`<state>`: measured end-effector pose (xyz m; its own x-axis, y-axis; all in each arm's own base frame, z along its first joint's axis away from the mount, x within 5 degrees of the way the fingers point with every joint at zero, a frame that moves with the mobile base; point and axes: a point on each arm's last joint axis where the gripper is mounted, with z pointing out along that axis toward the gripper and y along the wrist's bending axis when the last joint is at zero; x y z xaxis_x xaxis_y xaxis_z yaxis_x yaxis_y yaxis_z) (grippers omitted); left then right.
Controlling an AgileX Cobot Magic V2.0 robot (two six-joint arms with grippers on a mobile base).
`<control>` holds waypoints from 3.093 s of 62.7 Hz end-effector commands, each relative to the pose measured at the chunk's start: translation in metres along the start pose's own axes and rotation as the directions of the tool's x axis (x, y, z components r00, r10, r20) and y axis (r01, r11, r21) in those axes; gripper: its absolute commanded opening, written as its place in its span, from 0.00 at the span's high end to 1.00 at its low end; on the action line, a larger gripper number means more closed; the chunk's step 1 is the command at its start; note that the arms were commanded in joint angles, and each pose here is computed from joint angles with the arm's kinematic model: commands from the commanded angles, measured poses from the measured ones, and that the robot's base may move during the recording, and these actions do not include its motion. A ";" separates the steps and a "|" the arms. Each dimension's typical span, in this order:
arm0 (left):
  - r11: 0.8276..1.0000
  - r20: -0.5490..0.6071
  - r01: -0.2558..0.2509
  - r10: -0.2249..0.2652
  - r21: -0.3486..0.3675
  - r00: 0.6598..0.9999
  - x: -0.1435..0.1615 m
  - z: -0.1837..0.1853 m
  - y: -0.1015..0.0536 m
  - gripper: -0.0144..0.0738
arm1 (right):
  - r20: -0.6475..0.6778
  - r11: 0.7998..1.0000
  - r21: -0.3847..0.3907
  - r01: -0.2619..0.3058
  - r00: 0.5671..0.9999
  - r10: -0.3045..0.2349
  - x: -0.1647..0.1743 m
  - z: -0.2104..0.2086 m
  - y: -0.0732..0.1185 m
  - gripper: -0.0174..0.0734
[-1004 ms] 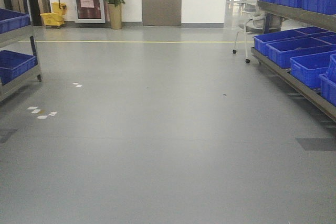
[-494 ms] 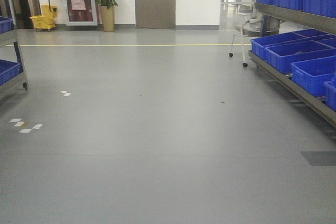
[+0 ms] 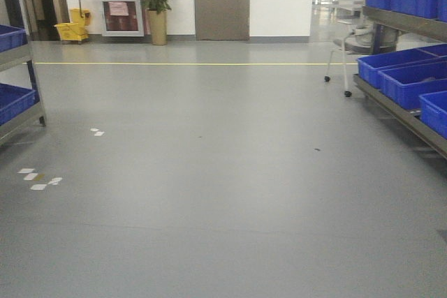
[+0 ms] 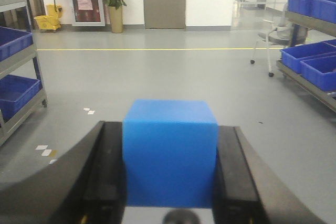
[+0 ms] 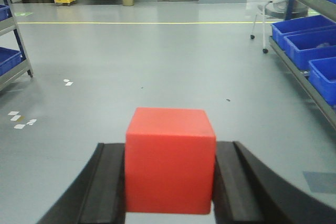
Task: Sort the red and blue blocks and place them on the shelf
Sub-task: 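Turn the base toward the shelf of blue bins, then approach the shelf and position each held cube above a blue bin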
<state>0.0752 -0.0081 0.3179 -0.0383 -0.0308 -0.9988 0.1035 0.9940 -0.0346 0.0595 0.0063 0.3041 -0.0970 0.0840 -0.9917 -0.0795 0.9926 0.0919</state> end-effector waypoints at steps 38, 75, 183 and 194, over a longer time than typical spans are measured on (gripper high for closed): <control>1.000 0.105 0.002 -0.001 0.000 0.994 -0.017 -0.001 0.000 0.70 | 0.106 1.000 0.003 -0.002 0.994 0.002 -0.016 -0.002 0.001 0.75; 1.000 0.105 0.002 -0.001 0.000 0.994 -0.017 -0.001 0.000 0.70 | 0.106 1.000 0.003 -0.002 0.994 0.002 -0.016 -0.002 0.001 0.75; 1.000 0.105 0.002 -0.001 0.000 0.994 -0.017 -0.001 0.000 0.70 | 0.106 1.000 0.003 -0.002 0.994 0.002 -0.016 -0.002 0.001 0.75; 1.000 0.105 0.002 -0.001 0.000 0.994 -0.017 -0.001 0.000 0.70 | 0.106 1.000 0.003 -0.002 0.994 0.002 -0.016 -0.002 0.001 0.75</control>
<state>0.0752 -0.0081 0.3179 -0.0383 -0.0308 -0.9988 0.1035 0.9940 -0.0346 0.0595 0.0063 0.3041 -0.0970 0.0840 -0.9917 -0.0795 0.9926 0.0919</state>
